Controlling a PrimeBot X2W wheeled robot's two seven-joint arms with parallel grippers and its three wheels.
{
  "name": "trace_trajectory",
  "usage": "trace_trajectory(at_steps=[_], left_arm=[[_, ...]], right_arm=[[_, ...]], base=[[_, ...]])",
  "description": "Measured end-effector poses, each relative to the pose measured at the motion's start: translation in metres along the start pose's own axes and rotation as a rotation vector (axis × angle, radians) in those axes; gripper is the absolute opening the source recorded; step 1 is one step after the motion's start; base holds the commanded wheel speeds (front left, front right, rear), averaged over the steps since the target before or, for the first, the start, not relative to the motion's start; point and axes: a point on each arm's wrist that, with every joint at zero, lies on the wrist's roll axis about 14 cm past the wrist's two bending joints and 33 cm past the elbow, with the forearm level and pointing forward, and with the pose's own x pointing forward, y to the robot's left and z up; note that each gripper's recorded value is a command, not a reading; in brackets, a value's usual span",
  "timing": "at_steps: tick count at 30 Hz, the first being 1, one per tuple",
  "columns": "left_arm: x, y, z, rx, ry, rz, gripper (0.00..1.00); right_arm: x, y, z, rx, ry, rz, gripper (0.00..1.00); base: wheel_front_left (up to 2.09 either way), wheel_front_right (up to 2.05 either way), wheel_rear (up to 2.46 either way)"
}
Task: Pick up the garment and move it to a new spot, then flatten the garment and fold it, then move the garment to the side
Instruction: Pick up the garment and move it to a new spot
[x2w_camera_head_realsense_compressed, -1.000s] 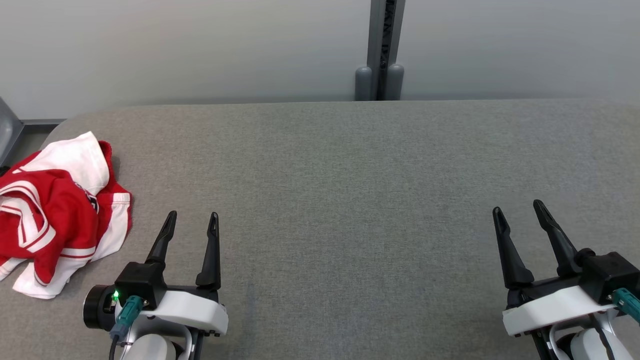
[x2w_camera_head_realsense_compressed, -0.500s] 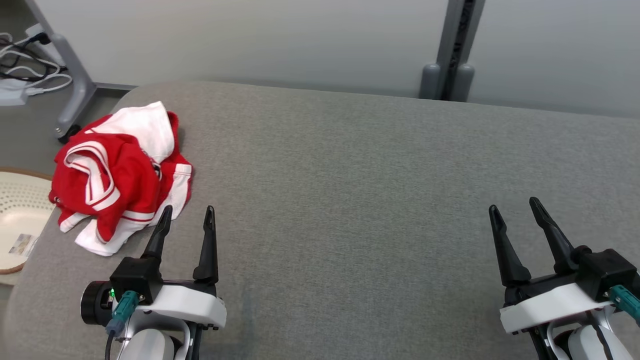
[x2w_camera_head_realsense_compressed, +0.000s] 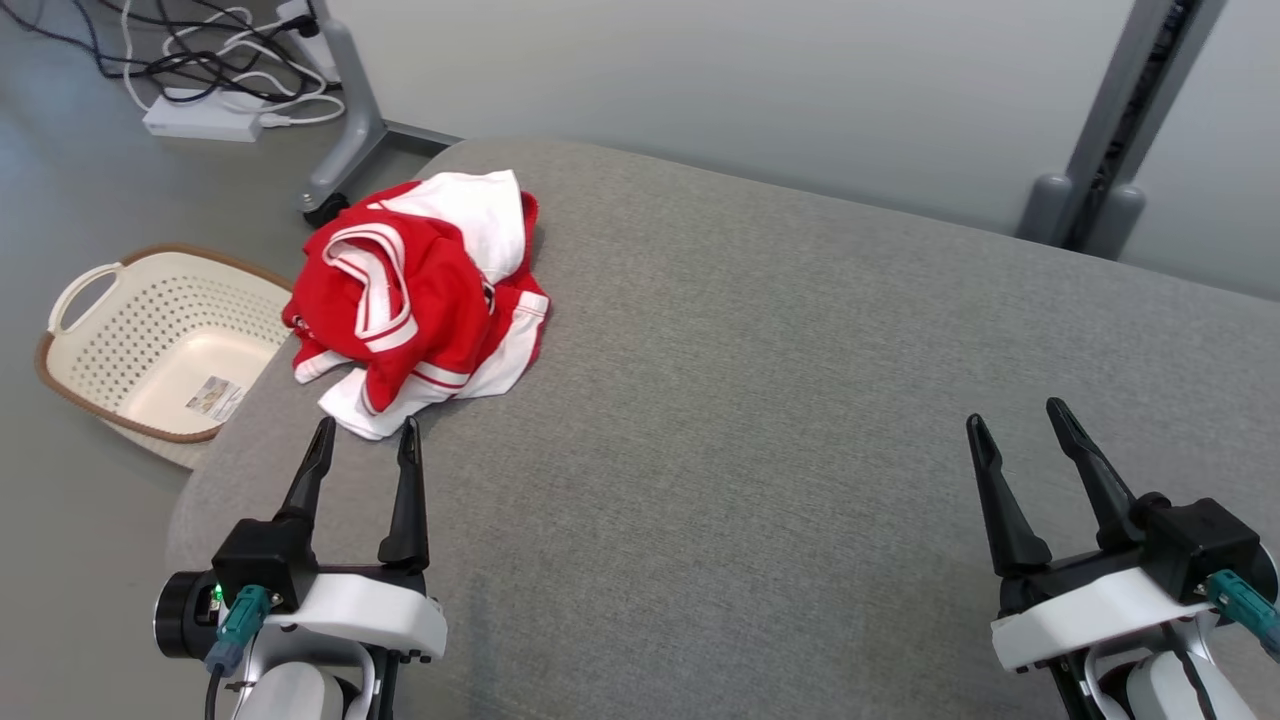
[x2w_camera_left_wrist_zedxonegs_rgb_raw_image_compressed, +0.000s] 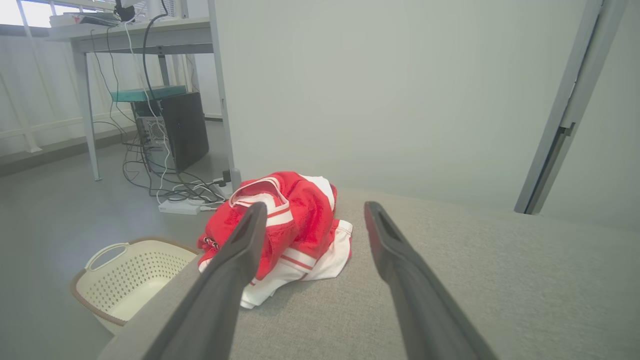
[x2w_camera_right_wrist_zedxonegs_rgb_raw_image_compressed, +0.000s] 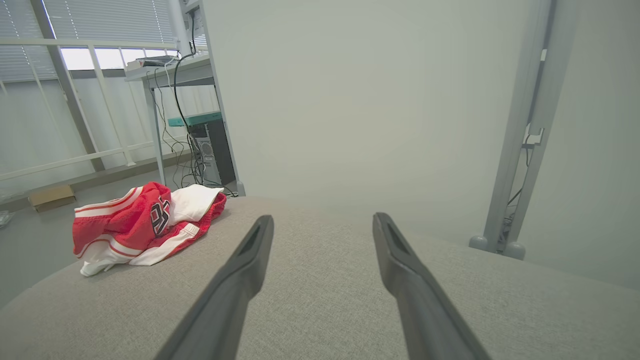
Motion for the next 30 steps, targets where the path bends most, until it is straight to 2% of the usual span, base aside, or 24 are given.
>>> trace_trajectory(at_steps=[11,30], left_arm=[[-0.025,0.043,0.005,0.005,-0.010,0.127,1.00],[-0.015,0.042,0.019,-0.005,-0.050,0.094,1.00]], right_arm=[[0.021,0.043,-0.008,0.030,0.014,0.126,1.00],[0.019,0.049,-0.008,0.033,0.019,0.143,1.00]], base=[[0.00,0.00,0.00],[0.00,0.00,0.00]])
